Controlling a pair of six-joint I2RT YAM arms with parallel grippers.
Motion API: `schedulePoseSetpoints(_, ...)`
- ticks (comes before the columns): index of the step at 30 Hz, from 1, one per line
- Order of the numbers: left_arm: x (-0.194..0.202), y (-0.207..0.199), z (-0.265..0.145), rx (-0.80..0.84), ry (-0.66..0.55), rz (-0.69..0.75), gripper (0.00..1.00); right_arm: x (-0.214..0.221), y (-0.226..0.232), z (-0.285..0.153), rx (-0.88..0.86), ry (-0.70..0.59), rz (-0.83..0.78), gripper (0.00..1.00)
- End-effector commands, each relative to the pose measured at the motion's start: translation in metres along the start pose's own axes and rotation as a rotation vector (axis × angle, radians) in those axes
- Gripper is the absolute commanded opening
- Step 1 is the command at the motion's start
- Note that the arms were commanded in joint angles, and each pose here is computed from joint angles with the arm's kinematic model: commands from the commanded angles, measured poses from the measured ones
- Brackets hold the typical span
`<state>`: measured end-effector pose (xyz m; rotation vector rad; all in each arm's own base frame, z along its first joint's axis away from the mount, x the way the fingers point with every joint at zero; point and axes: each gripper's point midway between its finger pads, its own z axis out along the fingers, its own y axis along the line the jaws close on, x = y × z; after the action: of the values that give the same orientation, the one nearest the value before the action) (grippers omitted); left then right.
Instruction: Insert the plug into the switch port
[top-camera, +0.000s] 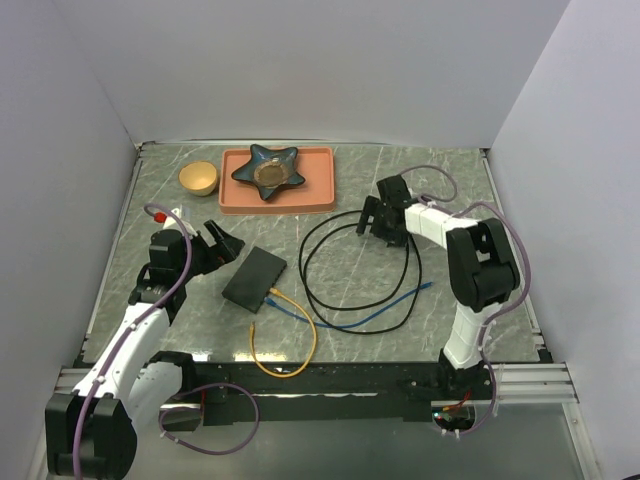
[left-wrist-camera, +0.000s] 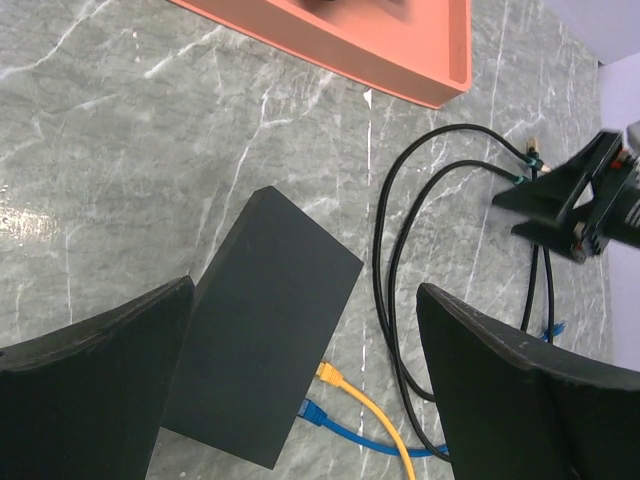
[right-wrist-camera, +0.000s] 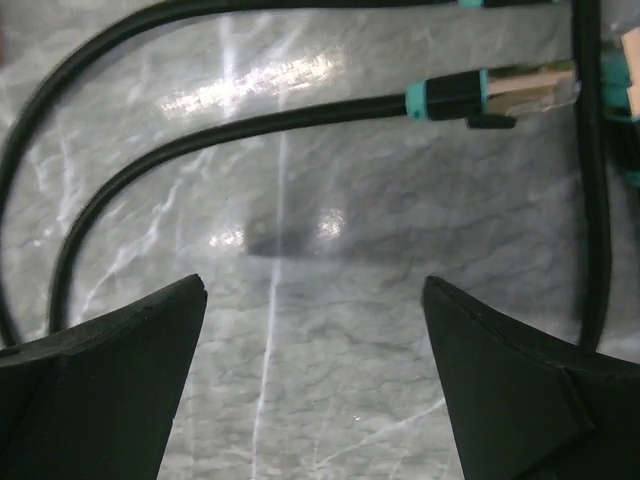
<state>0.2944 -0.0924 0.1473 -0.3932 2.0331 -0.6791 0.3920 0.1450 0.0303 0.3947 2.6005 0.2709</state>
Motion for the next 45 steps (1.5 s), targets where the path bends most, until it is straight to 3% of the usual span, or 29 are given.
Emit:
schedulePoseSetpoints(1, -0.018, -0.015, -0.002, 0.045, -0.048, 0.021, 0.99, -0.017, 0.004, 0.007, 0.009, 0.015, 0.022, 0.98)
schedulePoseSetpoints(17, -0.020, -0.012, -0.001, 0.025, -0.044, 0.043, 0.99, -0.111, 0.002, 0.033, 0.081, -0.041, 0.035, 0.98)
schedulePoseSetpoints(30, -0.015, -0.011, 0.007, 0.037, -0.016, 0.057, 0.99, -0.099, 0.023, 0.064, 0.212, 0.049, -0.248, 0.90)
schedulePoseSetpoints(34, -0.016, -0.010, 0.006, 0.029, -0.014, 0.056, 0.99, -0.096, 0.030, 0.064, 0.222, 0.039, -0.291, 0.82)
schedulePoseSetpoints(36, -0.013, -0.015, 0.006, 0.065, -0.011, 0.051, 0.99, -0.096, 0.035, 0.063, 0.199, 0.034, -0.300, 0.69)
schedulePoseSetpoints(37, -0.014, -0.019, 0.007, 0.085, -0.020, 0.055, 0.99, -0.096, 0.039, 0.063, 0.189, 0.032, -0.306, 0.68)
schedulePoseSetpoints(38, -0.014, -0.021, 0.007, 0.098, -0.015, 0.052, 0.99, -0.095, 0.042, 0.063, 0.172, 0.036, -0.308, 0.56)
schedulePoseSetpoints(45, 0.000, -0.022, 0.018, 0.128, 0.054, 0.042, 0.97, -0.081, 0.055, 0.063, 0.093, 0.087, -0.356, 0.27)
